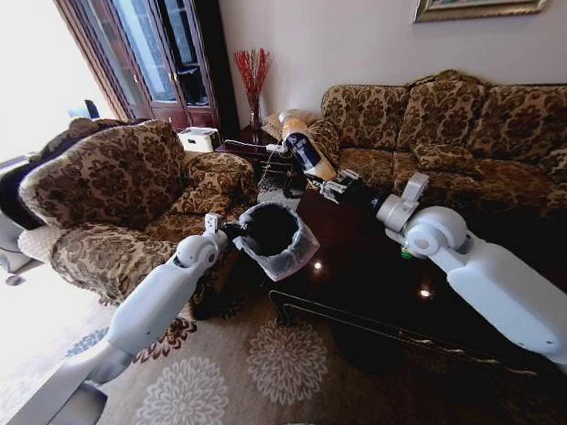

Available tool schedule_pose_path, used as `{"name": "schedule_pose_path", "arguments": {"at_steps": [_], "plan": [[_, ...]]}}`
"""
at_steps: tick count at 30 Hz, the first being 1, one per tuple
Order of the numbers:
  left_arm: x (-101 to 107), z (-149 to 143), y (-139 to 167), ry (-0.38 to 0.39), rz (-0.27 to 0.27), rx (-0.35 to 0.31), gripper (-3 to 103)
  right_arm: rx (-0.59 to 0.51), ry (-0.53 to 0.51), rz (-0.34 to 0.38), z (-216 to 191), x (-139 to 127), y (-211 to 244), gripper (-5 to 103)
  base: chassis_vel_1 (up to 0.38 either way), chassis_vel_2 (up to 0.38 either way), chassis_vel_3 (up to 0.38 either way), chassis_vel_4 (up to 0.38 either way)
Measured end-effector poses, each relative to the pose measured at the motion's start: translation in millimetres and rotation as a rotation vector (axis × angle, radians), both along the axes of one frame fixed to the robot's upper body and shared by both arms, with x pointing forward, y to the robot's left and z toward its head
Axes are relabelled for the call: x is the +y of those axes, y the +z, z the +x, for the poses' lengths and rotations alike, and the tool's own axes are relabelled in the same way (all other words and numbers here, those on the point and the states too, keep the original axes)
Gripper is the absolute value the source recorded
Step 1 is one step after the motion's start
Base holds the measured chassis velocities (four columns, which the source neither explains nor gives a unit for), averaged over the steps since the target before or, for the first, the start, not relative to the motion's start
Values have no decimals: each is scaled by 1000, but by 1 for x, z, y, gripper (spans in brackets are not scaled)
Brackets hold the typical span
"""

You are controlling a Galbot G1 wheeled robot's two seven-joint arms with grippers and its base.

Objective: Move to the front of the table and place the trash on the table into the trash bin.

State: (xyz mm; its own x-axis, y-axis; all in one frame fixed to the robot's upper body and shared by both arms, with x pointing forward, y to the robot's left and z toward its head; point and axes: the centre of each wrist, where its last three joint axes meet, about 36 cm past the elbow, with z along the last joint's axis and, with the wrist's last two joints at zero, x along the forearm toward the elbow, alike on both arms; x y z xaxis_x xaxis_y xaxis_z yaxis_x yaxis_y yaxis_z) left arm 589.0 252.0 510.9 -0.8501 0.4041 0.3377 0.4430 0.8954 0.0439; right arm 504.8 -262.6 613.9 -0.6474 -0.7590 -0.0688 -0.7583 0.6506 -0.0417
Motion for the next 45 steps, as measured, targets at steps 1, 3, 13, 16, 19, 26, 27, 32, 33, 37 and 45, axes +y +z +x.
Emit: {"name": "schedule_pose_path", "arguments": {"at_steps": [1, 3, 13, 16, 19, 26, 27, 32, 33, 37, 45], "plan": [[-2, 0, 1, -5, 6, -6, 2, 50, 28, -30, -3, -7, 3, 49, 0, 0, 0, 0], [-2, 0, 1, -5, 10, -11, 2, 70, 35, -34, -6, -9, 6, 49, 0, 0, 0, 0], [4, 4, 0, 37, 74, -80, 2, 517, 9, 87, -88, -40, 15, 49, 0, 0, 0, 0], [-2, 2, 3, 28, 70, -79, 2, 390, -70, 47, -92, -40, -11, 49, 0, 0, 0, 0], [-15, -2, 4, 5, 58, -66, 2, 235, -173, 20, -82, -34, -47, 49, 0, 0, 0, 0], [-31, -8, -1, -24, 69, -35, 2, 140, -78, -58, -51, -24, -52, 49, 0, 0, 0, 0], [-33, -8, -1, -29, 64, -18, 2, 110, -21, -61, -46, -16, -51, 49, 0, 0, 0, 0], [-41, -11, -3, -60, 36, 14, 2, -20, 94, -105, -6, 1, -56, 49, 0, 0, 0, 0], [-43, -12, -2, -68, 30, 15, 2, -29, 104, -112, 0, 7, -55, 49, 0, 0, 0, 0], [-48, -16, 5, -91, 0, 25, 2, -15, 105, -128, 14, 24, -53, 49, 0, 0, 0, 0], [-39, -19, 27, -100, -38, 41, 2, -22, 87, -150, 57, 53, -63, 49, 0, 0, 0, 0]]}}
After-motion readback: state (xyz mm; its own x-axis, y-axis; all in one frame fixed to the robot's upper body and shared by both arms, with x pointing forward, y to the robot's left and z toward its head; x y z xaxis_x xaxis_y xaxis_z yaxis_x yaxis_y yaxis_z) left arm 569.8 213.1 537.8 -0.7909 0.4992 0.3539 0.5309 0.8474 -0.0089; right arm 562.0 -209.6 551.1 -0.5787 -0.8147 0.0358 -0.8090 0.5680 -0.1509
